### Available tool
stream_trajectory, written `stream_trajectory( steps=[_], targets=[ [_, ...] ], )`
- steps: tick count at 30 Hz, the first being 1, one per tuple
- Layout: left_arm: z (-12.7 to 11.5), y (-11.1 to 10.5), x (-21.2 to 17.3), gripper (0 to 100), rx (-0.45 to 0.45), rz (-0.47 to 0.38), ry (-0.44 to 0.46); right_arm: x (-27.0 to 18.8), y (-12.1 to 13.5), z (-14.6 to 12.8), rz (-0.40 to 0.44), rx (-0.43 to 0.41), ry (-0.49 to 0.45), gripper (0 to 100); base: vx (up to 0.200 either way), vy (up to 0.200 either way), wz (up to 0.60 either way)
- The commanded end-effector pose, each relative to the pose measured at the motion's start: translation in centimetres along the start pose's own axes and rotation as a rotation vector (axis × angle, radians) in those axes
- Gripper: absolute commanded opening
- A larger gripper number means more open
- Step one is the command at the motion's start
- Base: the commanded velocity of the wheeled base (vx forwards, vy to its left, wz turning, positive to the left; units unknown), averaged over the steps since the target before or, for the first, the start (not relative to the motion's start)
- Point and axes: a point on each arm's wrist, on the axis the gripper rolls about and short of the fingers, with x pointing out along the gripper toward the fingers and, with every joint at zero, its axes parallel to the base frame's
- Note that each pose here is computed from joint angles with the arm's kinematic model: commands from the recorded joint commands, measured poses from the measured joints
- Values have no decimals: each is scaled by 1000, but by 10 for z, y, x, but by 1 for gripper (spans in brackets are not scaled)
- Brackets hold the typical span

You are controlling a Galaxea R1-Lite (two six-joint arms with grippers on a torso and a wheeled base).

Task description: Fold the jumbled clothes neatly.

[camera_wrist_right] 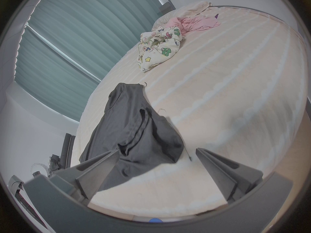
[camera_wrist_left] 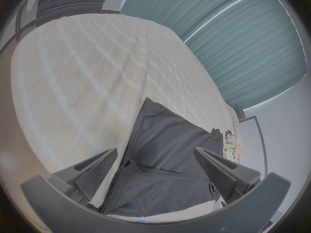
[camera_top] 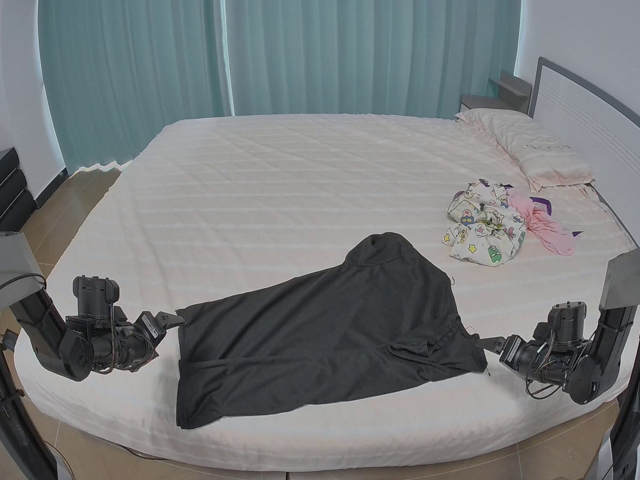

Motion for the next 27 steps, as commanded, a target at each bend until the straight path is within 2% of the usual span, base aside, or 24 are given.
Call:
stream_trajectory(
  steps=[1, 8, 19, 25, 27],
  targets=[
    [0, 1, 2, 100, -2, 3, 2, 0, 0, 0, 0, 0, 0, 100, 200, 0, 0],
    [0, 4, 10, 100, -22, 16, 9, 0, 0, 0, 0, -1, 2, 100, 200, 0, 0],
    [2, 9, 33, 100, -12, 87, -21, -1, 0, -1, 3, -2, 1, 100, 0, 0, 0],
    [-4, 21, 50, 100, 31, 133, 13, -3, 0, -1, 6, -2, -5, 100, 0, 0, 0],
    [-4, 20, 53, 100, 40, 119, 9, -3, 0, -2, 4, -2, -2, 100, 0, 0, 0]
  ],
)
